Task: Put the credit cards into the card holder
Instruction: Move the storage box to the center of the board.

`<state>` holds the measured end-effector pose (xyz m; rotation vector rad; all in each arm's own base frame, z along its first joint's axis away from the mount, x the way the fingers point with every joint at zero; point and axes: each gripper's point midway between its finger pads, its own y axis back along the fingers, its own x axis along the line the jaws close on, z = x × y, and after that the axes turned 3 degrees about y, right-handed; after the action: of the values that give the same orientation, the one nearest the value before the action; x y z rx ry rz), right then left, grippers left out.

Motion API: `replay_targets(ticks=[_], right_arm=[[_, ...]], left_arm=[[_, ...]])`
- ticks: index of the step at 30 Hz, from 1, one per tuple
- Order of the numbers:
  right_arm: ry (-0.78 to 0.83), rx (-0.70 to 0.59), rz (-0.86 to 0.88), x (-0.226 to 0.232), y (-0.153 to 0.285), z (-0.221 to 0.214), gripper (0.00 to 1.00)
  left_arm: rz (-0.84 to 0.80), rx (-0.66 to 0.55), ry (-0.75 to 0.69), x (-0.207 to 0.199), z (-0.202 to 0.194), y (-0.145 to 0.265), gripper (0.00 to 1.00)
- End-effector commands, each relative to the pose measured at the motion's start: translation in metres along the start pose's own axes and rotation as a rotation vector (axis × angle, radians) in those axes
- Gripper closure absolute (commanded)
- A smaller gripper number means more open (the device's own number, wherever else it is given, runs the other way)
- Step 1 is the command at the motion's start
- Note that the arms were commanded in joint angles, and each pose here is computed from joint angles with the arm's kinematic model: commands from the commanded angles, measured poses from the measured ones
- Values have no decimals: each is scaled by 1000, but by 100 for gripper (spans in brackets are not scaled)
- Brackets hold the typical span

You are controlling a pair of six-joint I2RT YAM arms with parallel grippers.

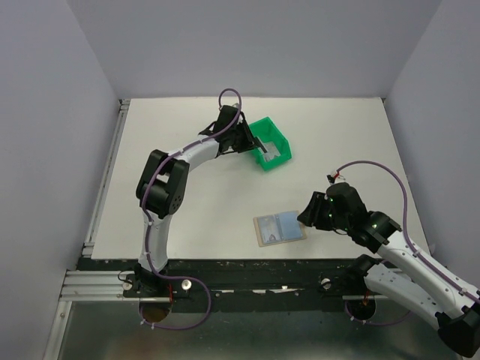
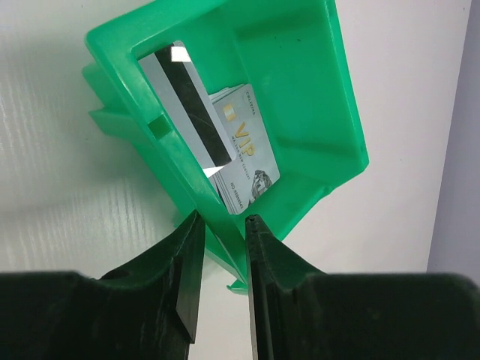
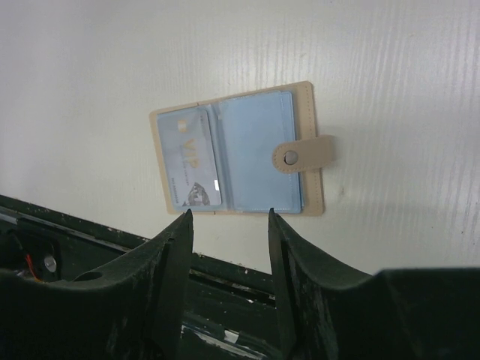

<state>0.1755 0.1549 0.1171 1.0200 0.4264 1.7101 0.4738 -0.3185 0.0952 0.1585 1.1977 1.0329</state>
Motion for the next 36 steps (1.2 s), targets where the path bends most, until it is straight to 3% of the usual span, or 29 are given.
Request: replay_targets(ticks=[1, 13, 20, 27, 36], right_arm=[[32, -29, -32, -5, 6, 8, 47], [101, -61, 16, 10, 10, 25, 47], [212, -56, 84, 46, 8, 58, 48], [269, 27, 64, 74, -28, 89, 53], [230, 105, 73, 83, -97, 117, 59]], left_arm=[[-20, 45, -72, -2, -15, 15, 66], [-38, 135, -201, 1, -60, 46, 66], [-38, 152, -268, -2, -82, 62, 66], [-42, 154, -256, 2, -90, 66, 66], [-62, 152, -250, -4, -90, 66, 67]])
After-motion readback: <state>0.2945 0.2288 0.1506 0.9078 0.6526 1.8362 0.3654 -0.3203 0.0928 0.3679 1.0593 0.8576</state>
